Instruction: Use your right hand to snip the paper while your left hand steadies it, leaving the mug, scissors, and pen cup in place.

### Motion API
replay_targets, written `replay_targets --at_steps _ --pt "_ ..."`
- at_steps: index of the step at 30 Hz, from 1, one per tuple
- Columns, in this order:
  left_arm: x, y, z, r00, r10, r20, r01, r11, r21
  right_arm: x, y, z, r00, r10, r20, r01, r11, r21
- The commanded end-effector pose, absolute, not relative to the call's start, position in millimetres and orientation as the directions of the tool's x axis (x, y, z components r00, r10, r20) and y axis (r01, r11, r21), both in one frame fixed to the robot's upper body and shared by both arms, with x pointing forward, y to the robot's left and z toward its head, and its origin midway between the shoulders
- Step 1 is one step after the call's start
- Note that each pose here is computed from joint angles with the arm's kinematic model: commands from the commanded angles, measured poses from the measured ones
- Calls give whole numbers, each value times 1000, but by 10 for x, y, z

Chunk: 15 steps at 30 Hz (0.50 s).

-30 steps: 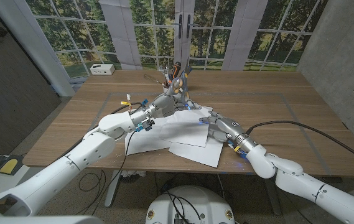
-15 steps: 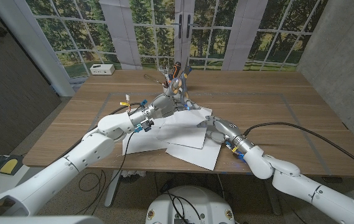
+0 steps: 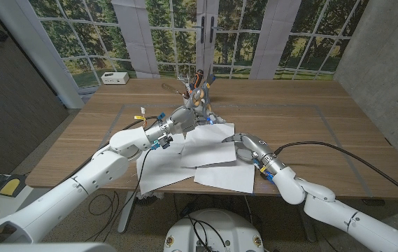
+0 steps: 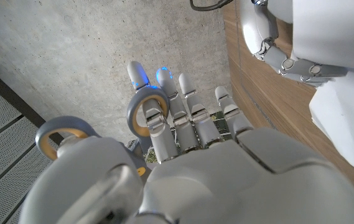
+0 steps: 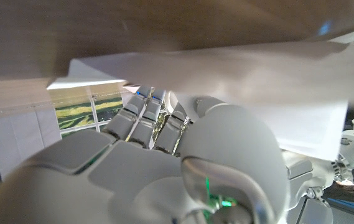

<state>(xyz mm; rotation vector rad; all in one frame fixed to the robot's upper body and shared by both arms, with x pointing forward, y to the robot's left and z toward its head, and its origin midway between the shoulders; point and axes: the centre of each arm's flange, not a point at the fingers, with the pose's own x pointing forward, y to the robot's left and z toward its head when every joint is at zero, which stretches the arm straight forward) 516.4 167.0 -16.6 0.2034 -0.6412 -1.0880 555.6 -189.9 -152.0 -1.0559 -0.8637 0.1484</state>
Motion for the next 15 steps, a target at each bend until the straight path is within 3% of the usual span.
replay_targets --at_steps 1,15 --pt "5184 1657 -163 303 -871 386 760 466 454 5552 -1963 -1472 661 404 633 326 604 -727" --pt "5200 1638 -146 299 -874 382 758 461 461 5538 -2124 -1358 648 291 703 413 642 -646"
